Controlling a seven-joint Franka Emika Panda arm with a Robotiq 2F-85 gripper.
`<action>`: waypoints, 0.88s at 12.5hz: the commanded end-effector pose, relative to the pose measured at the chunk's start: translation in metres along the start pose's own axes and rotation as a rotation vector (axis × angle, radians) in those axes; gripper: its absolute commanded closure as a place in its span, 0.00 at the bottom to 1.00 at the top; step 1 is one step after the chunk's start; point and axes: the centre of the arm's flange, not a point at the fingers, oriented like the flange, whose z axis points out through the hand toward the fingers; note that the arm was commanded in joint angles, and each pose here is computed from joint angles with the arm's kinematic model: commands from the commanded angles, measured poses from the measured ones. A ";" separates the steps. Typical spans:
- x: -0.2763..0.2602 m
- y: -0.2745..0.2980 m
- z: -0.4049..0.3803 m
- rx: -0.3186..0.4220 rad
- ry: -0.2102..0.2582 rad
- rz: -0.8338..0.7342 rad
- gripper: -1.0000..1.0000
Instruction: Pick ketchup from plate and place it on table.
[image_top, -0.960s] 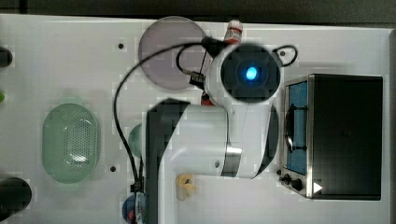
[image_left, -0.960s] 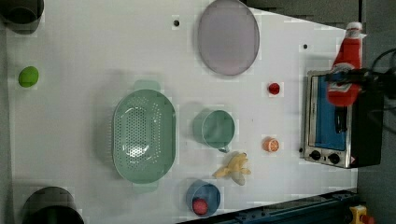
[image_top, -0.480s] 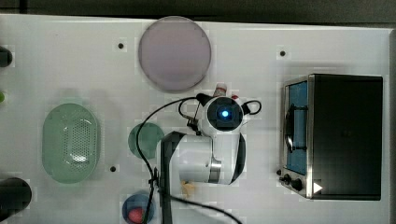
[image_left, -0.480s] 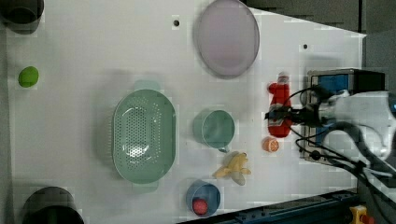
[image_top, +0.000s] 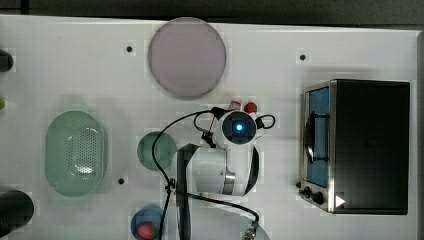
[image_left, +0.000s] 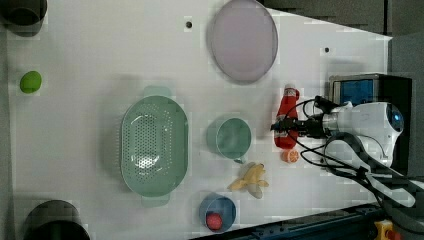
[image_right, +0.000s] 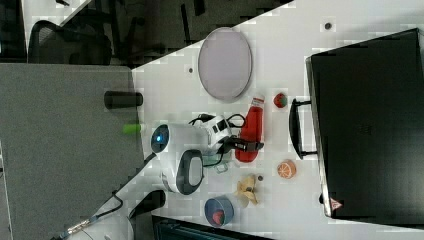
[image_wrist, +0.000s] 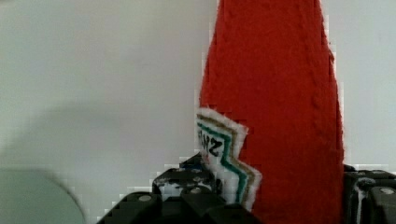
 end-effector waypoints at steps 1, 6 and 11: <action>0.019 -0.009 -0.041 0.031 0.114 0.049 0.16; 0.035 -0.032 -0.157 0.085 0.318 0.017 0.00; 0.025 -0.052 -0.278 0.100 0.236 0.284 0.00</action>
